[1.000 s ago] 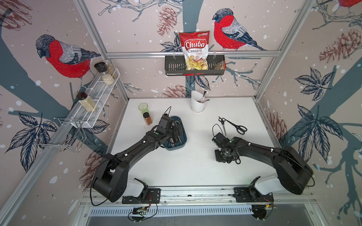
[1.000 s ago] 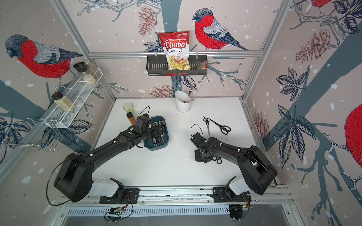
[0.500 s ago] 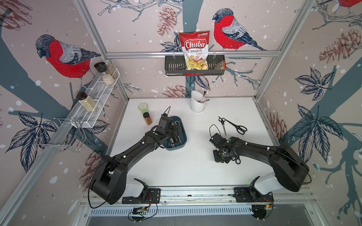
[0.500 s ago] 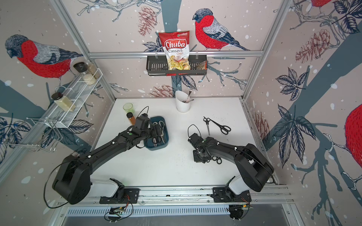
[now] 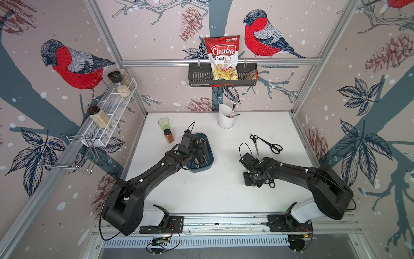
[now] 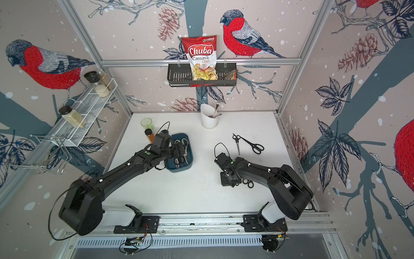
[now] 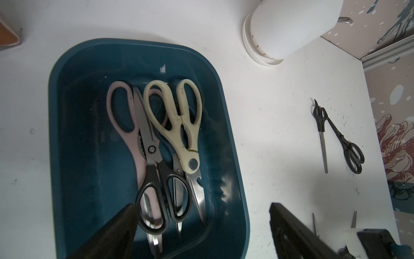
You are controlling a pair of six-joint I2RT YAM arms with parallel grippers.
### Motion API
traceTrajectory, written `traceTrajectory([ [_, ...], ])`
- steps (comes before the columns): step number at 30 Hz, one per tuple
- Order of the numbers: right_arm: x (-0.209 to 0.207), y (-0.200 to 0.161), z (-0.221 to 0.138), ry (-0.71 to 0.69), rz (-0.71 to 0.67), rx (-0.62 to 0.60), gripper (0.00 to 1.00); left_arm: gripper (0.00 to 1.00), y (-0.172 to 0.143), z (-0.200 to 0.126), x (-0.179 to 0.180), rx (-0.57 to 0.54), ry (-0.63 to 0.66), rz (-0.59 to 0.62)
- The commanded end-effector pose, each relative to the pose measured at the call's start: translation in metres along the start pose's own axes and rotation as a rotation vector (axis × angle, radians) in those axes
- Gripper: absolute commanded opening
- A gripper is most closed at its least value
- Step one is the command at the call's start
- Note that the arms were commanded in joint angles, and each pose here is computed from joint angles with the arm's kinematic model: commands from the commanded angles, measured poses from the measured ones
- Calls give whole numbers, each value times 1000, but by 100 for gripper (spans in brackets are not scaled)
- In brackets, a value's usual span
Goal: Put the scissors into the storage box
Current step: Pick up the scissors from the center of the board.
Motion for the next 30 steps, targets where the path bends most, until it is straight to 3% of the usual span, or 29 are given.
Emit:
traceTrajectory([
  [1,1,-3,15,5,8,12,0,95,5,-3,-2,-23,3,6],
  [9,7,13,-5,22,8,-46,0,95,6,-4,-2,-30,5,4],
  [18,28,52,-52,82,-16,-167,0,95,15,-10,6,-70,15,-20],
  [30,124,147,-100,262,-154,-377,0,95,20,-35,69,-176,96,-178],
])
Point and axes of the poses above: each gripper's point midway between its finger pads, its own z axis out along the fingers, its own x axis along the line the jaws close on, y = z × x, the point moved 8 cm from there along -z, back along the fingers, and after that the axes turned 2 degrees about -z, right-handed, at the moved point
